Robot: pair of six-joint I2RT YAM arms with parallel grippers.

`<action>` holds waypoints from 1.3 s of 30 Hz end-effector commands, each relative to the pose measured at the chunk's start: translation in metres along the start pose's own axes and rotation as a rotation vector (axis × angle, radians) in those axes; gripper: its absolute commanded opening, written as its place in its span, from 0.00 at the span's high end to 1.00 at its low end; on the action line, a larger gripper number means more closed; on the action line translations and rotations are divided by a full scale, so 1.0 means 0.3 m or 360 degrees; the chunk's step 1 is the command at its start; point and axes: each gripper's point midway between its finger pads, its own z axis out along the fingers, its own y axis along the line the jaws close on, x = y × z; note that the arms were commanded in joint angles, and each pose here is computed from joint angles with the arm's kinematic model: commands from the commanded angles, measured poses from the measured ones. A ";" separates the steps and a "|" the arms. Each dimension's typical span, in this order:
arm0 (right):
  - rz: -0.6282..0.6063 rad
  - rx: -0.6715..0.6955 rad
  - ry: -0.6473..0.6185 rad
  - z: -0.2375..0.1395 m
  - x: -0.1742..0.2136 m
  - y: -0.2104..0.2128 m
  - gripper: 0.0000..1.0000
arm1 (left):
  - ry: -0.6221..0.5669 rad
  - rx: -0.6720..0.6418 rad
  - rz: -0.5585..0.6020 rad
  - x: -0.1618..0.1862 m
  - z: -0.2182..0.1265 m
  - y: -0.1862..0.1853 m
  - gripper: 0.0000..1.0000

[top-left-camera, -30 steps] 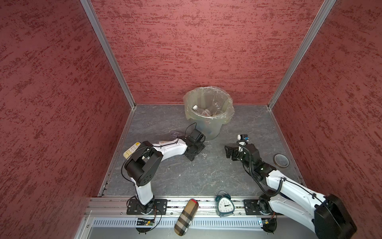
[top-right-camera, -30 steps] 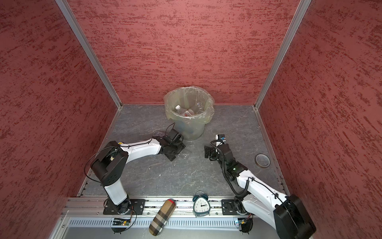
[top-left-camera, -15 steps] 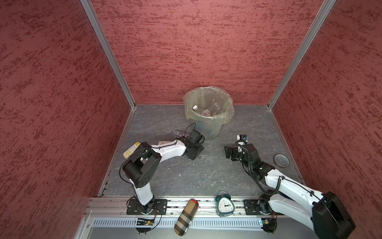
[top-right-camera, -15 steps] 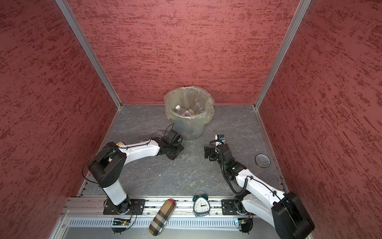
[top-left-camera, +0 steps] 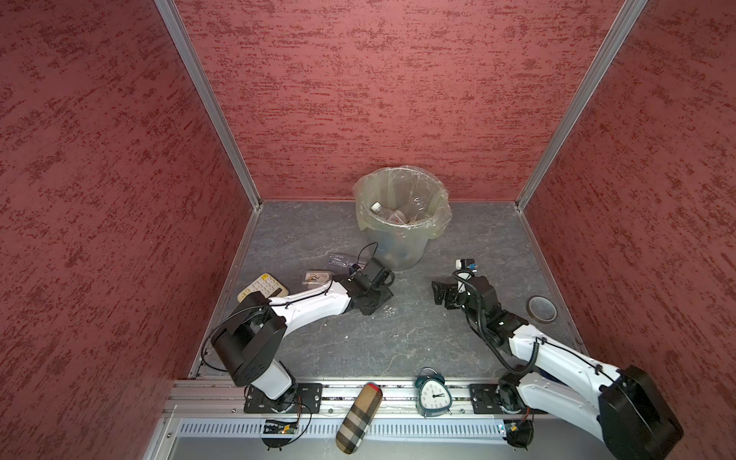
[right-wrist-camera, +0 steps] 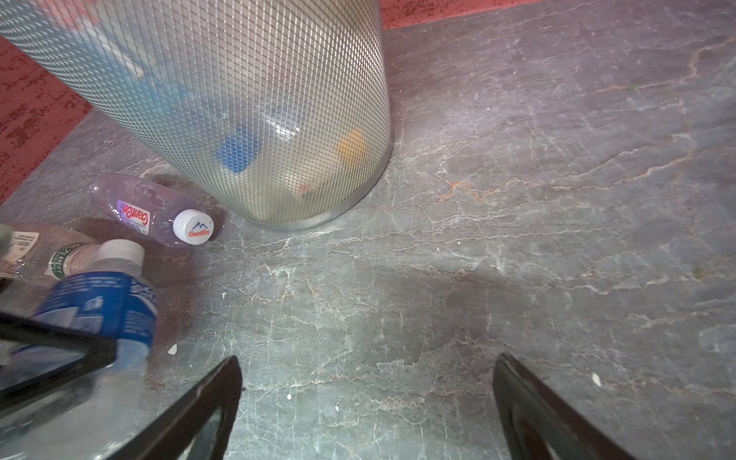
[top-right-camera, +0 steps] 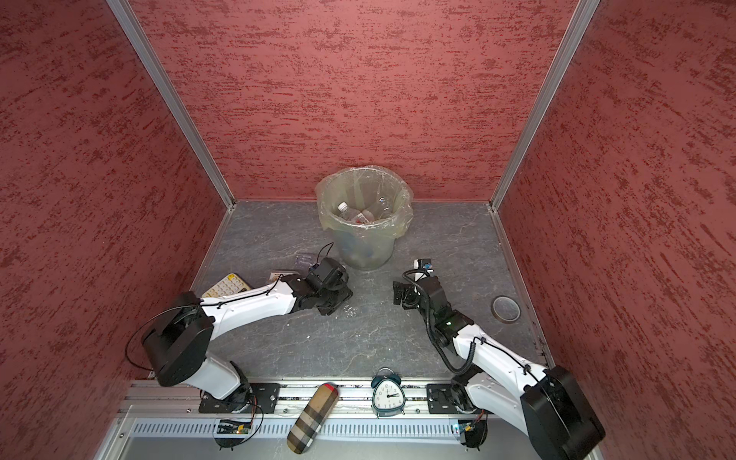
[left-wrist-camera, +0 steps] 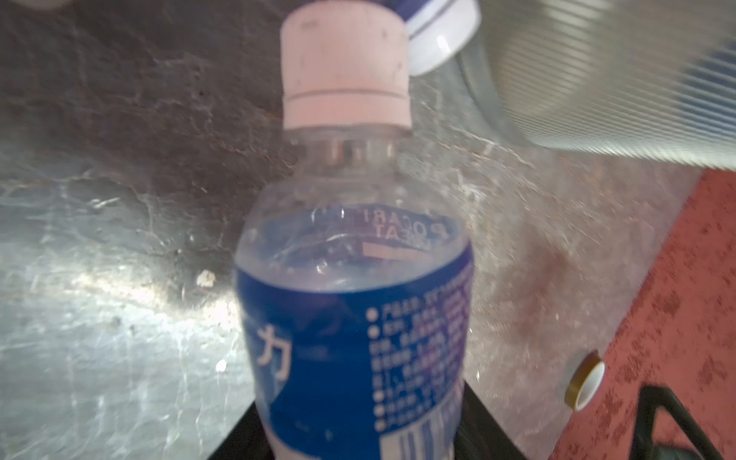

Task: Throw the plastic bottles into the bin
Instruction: 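Close the left gripper around the blue-labelled bottle's body, then lift the blue-labelled bottle upright with the left gripper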

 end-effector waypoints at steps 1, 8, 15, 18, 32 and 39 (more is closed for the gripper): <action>0.0006 0.0022 -0.0064 0.000 -0.034 -0.004 0.01 | -0.0095 0.0055 0.0201 -0.016 -0.044 -0.013 0.54; 0.0007 0.0018 -0.0068 0.001 -0.031 -0.004 0.01 | -0.0180 0.0224 0.0451 -0.022 -0.123 -0.016 0.55; 0.0005 -0.0023 -0.0103 -0.008 -0.038 0.006 0.01 | -0.0302 0.0387 0.0700 -0.029 -0.202 0.013 0.56; 0.0006 -0.0038 -0.0114 -0.012 -0.039 0.010 0.01 | -0.0375 0.0424 0.0793 -0.038 -0.245 0.030 0.56; 0.0010 -0.0053 -0.0136 -0.018 -0.045 0.014 0.01 | -0.0610 0.0472 0.0995 -0.063 -0.450 0.156 0.48; 0.0010 -0.0062 -0.0134 -0.019 -0.044 0.017 0.01 | -0.0688 0.0560 0.1002 -0.054 -0.550 0.217 0.49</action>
